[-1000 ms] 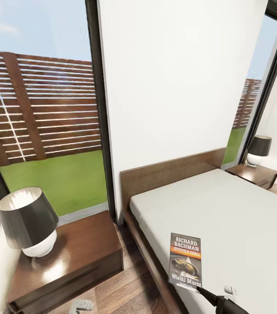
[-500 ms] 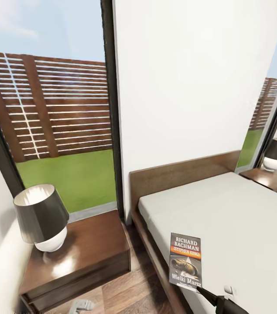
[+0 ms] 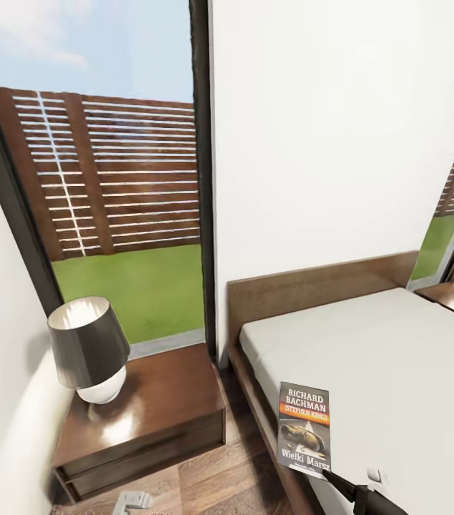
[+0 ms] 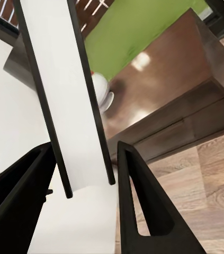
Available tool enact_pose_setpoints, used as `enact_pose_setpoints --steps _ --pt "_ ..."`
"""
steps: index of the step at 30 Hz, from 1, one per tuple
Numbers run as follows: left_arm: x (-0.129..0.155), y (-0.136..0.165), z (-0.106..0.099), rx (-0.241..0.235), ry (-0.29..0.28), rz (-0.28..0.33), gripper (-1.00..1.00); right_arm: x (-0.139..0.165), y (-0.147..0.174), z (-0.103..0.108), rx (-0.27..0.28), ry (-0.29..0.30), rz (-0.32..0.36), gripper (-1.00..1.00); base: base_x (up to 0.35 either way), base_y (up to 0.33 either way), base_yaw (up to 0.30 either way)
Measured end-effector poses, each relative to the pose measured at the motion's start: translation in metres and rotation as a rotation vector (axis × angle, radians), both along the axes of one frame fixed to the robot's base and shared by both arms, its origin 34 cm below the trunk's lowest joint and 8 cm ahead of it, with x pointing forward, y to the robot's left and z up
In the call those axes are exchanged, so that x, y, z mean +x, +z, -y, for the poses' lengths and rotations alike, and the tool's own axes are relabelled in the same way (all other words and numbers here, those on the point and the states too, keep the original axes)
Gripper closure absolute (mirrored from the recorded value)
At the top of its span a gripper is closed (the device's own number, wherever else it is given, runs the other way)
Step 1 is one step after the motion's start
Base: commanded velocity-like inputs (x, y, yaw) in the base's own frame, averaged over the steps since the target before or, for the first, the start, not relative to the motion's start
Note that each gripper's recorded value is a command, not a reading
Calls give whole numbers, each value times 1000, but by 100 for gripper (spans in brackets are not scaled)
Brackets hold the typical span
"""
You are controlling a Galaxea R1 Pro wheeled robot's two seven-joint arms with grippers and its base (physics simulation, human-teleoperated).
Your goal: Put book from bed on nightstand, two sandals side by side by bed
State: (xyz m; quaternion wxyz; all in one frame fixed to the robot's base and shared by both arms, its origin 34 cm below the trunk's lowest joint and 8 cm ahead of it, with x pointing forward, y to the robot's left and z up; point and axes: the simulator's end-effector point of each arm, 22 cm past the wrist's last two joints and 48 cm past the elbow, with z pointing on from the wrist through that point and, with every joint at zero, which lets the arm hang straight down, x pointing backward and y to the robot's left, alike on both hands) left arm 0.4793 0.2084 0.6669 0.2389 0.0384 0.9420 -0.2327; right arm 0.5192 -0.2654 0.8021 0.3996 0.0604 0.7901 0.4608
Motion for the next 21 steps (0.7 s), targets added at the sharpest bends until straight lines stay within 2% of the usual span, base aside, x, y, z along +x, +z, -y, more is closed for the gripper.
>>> enact_pose_setpoints --steps 21 --pt "0 0 0 0 0 0 -100 0 0 0 -1 0 0 100 0 0 161"
